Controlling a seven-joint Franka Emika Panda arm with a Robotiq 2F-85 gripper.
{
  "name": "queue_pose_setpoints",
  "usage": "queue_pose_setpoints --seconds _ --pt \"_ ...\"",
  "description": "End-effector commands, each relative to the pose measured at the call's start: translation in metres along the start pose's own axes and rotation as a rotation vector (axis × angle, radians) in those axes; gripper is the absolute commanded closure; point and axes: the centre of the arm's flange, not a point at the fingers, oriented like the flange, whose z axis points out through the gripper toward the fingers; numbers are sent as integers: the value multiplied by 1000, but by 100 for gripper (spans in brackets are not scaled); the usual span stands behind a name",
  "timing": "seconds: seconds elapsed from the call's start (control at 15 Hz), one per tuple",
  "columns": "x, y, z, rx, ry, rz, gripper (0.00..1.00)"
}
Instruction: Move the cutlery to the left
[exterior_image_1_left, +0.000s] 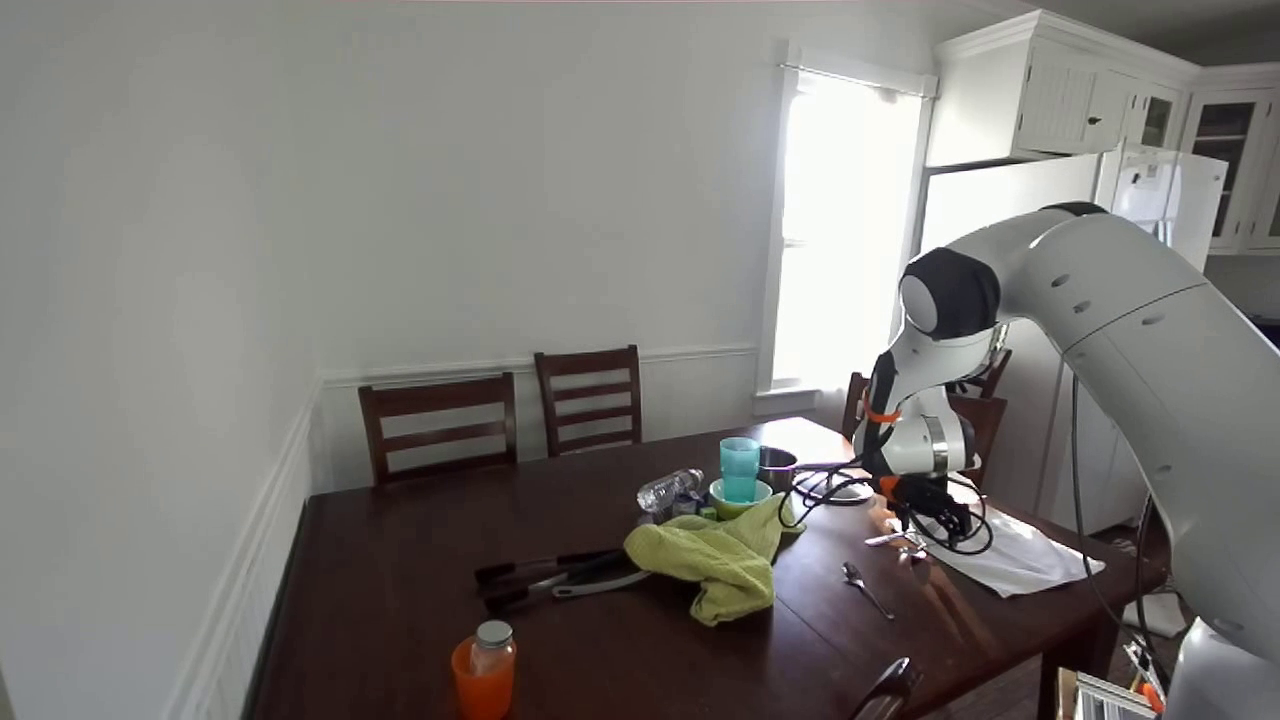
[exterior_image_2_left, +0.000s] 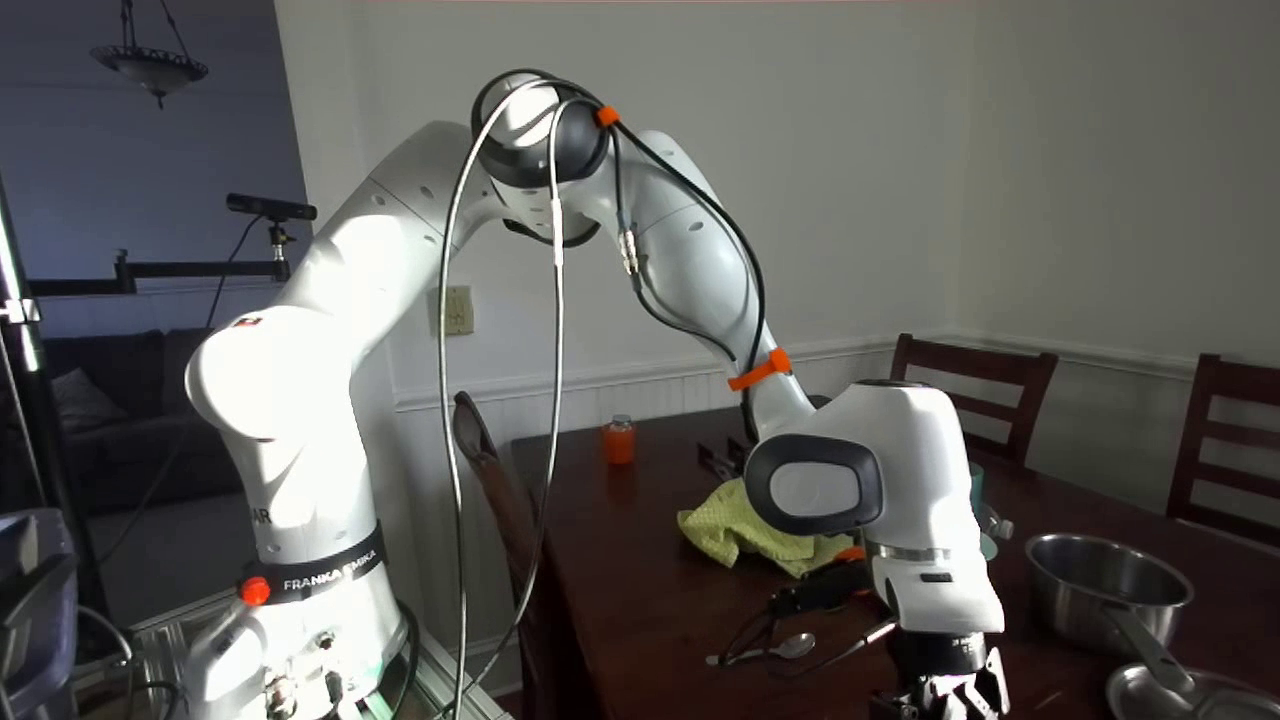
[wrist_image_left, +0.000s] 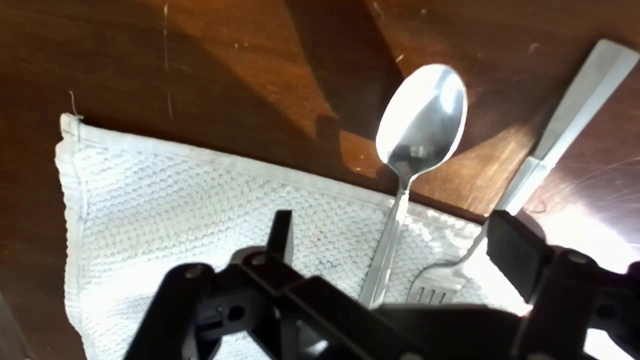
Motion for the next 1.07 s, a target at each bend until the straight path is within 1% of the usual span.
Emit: queue_pose_setpoints --seconds 0.0,0.13,0.27,0.33,0.4,0.53,0.6,0.67,0.87,1.0 --pt "12 -9 16 -9 -30 44 29" --pt "12 -9 18 -11 -38 44 47" --pt "11 -11 21 -11 -46 46 60" --pt "11 -11 21 -9 -52 48 68" --pt "12 -13 20 -4 -53 49 56" --pt "11 -16 18 1 -60 50 57" --pt "10 -16 16 1 -61 51 63" --pt "10 -17 16 0 -63 51 78" --pt "9 -19 16 -1 -65 49 98" --pt "9 -19 15 -4 -64 49 100"
